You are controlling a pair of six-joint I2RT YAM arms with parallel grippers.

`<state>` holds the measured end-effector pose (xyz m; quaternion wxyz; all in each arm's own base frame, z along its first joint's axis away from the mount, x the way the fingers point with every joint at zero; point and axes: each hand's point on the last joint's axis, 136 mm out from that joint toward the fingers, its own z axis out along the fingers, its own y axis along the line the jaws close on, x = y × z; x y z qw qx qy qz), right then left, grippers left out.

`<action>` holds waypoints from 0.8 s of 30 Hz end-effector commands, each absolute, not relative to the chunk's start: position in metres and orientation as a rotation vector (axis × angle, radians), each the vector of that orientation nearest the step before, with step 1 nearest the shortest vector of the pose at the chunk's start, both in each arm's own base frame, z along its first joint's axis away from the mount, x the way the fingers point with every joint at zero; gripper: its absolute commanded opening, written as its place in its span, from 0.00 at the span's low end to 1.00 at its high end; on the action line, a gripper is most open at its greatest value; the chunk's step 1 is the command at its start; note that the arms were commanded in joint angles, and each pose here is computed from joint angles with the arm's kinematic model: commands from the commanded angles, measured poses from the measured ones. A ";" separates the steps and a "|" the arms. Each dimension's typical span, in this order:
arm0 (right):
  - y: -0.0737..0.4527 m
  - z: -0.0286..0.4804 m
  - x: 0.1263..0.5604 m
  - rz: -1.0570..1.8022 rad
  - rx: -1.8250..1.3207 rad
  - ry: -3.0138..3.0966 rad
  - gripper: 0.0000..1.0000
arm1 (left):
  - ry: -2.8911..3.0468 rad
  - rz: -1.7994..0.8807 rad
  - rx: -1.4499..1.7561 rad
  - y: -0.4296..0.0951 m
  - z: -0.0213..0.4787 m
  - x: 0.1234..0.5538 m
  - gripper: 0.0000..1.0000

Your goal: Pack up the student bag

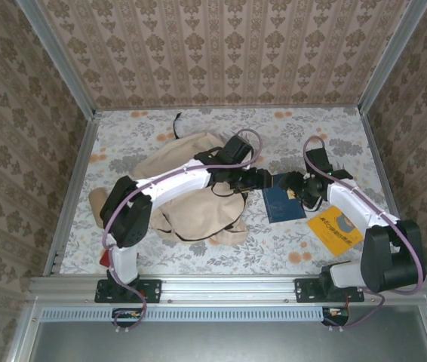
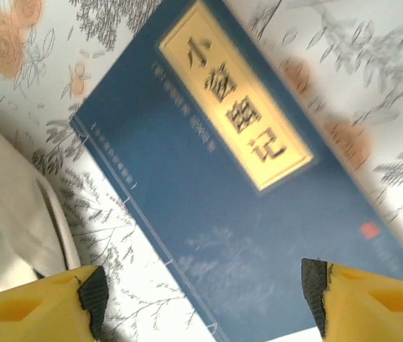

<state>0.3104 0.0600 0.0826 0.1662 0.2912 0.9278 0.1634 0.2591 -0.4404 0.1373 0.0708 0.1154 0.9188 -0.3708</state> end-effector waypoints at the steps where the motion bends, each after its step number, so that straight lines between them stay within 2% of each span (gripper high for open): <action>1: 0.045 0.064 0.310 0.400 0.771 2.731 0.71 | 2.804 -1.151 0.330 -0.456 0.134 0.249 0.66; 6: 0.031 0.047 0.318 0.316 0.734 2.799 0.59 | 2.875 -1.077 0.378 -0.472 0.107 0.232 0.58; 17: 0.027 0.028 0.323 0.249 0.629 2.894 0.57 | 2.945 -0.913 0.271 -0.473 0.058 0.244 0.43; 24: 0.033 0.024 0.318 0.286 0.616 2.921 0.55 | 2.986 -0.928 0.212 -0.478 0.037 0.243 0.39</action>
